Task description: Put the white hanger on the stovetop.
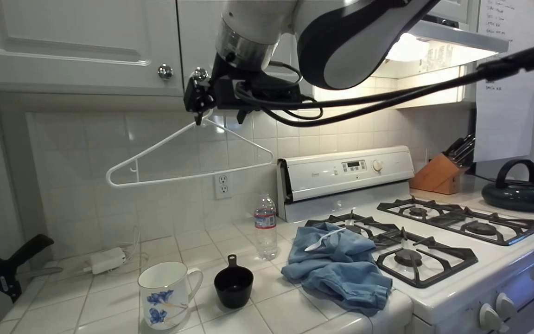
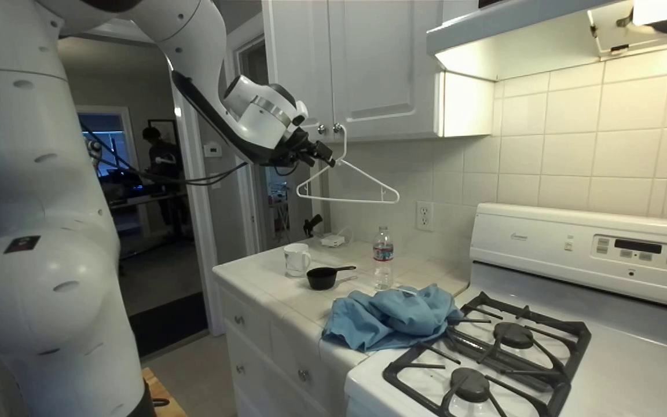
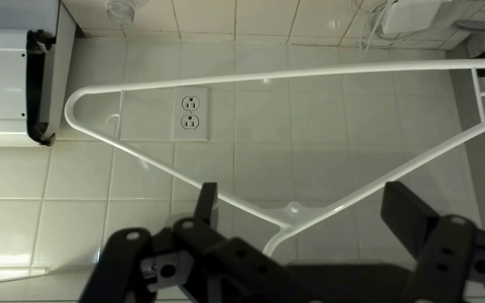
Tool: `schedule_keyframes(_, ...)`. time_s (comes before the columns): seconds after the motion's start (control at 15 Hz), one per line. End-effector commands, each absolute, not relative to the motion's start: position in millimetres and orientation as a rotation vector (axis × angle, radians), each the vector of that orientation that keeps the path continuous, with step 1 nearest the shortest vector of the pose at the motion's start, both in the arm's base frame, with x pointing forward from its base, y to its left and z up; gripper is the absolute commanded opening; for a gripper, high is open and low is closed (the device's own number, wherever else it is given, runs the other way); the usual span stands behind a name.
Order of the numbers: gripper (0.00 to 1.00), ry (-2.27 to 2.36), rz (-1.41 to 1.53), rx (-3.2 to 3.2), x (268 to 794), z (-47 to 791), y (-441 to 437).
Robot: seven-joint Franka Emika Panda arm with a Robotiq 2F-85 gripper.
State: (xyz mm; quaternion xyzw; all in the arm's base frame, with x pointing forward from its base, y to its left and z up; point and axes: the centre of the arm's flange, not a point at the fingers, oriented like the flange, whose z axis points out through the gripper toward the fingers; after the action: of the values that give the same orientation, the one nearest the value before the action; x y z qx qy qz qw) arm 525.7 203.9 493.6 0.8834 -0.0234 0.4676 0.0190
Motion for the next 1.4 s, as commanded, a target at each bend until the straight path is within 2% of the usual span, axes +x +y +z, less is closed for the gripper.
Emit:
schedule_keyframes(0.0, 1.00, -0.042, 1.558, 2.654, 536.2, 496.4, 194.7)
schedule_keyframes(0.47, 1.00, 0.053, 1.735, 2.456, 559.2, 502.8, 200.5)
schedule_keyframes(0.93, 1.00, 0.010, 1.705, 2.403, 582.7, 471.2, 203.4)
schedule_keyframes(1.33, 1.00, -0.118, 1.739, 2.398, 593.2, 477.0, 209.3)
